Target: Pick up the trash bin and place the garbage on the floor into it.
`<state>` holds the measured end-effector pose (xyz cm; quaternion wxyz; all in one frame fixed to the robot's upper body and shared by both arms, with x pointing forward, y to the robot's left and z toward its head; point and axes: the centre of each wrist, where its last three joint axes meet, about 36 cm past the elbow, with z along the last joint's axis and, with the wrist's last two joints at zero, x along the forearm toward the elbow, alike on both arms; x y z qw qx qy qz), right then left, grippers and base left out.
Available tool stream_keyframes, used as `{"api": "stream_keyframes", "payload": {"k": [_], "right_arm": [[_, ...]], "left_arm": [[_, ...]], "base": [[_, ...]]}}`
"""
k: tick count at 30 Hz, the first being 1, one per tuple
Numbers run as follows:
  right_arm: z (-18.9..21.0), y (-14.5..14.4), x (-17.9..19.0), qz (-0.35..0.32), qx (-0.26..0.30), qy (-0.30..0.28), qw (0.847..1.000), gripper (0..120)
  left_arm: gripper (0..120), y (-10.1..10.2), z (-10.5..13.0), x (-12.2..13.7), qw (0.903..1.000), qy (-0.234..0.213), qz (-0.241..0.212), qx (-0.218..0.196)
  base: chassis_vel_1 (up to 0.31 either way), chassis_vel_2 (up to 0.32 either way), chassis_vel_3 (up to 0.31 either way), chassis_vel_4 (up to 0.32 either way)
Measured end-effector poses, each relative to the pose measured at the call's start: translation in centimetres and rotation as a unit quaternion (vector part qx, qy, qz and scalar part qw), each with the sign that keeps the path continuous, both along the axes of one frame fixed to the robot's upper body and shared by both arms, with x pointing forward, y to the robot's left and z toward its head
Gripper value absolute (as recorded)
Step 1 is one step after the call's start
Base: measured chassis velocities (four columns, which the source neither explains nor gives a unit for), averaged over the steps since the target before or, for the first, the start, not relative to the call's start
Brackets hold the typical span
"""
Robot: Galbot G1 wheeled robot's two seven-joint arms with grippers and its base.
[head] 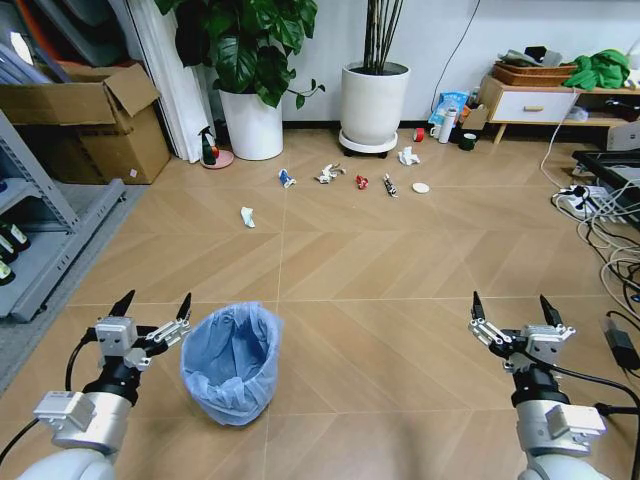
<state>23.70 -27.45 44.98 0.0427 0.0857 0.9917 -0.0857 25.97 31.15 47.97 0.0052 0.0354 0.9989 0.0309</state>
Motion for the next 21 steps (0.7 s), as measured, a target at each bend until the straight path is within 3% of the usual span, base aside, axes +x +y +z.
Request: {"api": "stream_keyframes", "payload": {"k": [11,21], "right_arm": [[-0.3,-0.1,0.2,0.008,-0.004,0.007,1.0,100],[-1.4,-0.7,0.3,0.011,0.003,0.024,1.0,100]], "left_arm": [[100,0.1,-0.1,0.1,1.0,0.007,-0.002,-0.003],[100,0.8,-1.1,1.0,0.9979,0.064,0.009,0.007]], "base": [[0.0,0.0,0.0,0.0],[0.0,0.0,0.0,0.0]]}}
